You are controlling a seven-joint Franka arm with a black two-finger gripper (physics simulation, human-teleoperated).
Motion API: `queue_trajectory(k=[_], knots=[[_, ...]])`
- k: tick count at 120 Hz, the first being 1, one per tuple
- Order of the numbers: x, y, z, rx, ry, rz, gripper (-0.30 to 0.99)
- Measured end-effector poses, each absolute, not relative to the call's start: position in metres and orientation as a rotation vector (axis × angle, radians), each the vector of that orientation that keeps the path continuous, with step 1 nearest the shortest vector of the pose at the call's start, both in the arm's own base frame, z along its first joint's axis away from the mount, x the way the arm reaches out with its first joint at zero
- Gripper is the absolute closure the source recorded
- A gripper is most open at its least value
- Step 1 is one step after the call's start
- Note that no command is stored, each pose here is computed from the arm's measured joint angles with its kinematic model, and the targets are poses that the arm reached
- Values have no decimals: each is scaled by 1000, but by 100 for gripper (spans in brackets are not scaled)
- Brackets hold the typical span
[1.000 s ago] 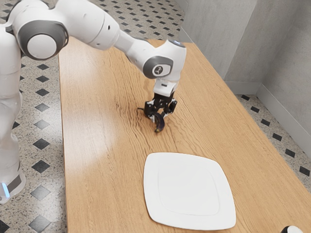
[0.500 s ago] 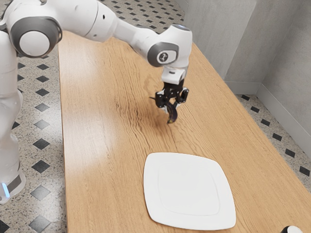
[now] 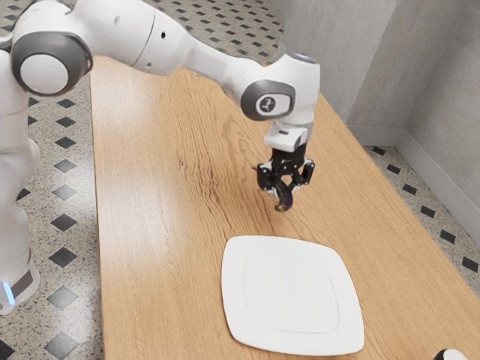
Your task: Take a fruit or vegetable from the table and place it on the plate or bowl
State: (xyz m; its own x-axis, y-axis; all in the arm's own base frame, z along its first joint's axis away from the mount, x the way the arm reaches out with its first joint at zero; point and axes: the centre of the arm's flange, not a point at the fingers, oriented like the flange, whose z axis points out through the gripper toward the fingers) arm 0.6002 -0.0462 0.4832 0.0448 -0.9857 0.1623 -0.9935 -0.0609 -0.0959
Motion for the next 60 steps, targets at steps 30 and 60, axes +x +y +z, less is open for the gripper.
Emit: queue_trajectory(k=[30,60], knots=[[601,-97,483,2156,-2197,291,53],[596,-176,474,2017,-2309,279,53]])
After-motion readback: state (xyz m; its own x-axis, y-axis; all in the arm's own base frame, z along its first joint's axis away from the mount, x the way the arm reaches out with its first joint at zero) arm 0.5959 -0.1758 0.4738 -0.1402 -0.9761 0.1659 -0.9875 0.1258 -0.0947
